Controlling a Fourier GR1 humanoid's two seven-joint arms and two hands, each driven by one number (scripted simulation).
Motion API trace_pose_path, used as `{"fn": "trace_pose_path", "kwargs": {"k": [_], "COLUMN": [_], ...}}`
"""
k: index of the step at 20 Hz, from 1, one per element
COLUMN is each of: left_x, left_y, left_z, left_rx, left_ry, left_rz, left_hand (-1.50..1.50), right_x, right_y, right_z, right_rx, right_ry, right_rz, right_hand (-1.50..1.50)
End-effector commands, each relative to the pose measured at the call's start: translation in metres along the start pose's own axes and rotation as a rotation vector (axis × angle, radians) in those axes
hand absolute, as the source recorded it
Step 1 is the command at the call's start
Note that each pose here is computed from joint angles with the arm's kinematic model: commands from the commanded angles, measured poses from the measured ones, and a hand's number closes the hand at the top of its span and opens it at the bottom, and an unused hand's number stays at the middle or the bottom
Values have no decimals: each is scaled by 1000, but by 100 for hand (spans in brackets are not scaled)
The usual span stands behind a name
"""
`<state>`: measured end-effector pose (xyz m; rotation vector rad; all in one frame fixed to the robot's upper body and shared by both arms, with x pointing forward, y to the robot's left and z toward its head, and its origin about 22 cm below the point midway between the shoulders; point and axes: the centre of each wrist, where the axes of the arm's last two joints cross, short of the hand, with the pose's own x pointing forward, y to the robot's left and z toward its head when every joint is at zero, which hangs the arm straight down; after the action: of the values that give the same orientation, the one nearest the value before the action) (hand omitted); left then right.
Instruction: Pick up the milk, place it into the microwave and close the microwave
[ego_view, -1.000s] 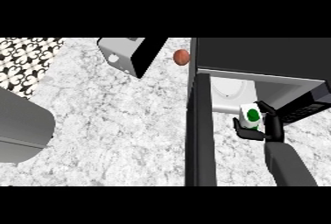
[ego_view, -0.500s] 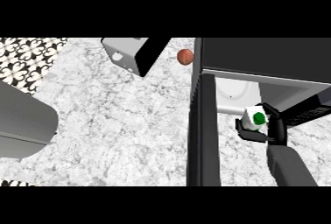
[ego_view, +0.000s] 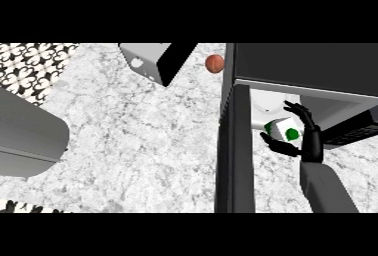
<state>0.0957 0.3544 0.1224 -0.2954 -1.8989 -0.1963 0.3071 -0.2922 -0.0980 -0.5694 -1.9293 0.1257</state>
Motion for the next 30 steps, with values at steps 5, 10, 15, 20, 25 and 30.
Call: {"fn": "trace_pose_path", "kwargs": {"k": [5, 10, 15, 20, 25, 30], "left_x": [-3, -8, -14, -19, -28, -41], "left_y": [0, 2, 1, -2, -13, -16], "left_z": [-8, -12, -14, -14, -11, -7], "left_rx": [-17, -34, -43, -48, -25, -30], "left_ry": [12, 26, 43, 69, 69, 76], "left_rz": [-8, 16, 23, 31, 53, 51], "left_hand": [-150, -150, -150, -150, -150, -150], "right_x": [51, 65, 77, 114, 118, 108], "right_y": [26, 45, 62, 59, 49, 37], "right_z": [-97, -103, -105, -160, -178, -179], "right_rx": [37, -6, -17, -25, -3, 80], "right_ry": [13, 34, 13, 26, 47, 56], "right_rz": [90, 94, 87, 59, 56, 47], "right_hand": [-150, -150, -150, -150, -150, -150]}}
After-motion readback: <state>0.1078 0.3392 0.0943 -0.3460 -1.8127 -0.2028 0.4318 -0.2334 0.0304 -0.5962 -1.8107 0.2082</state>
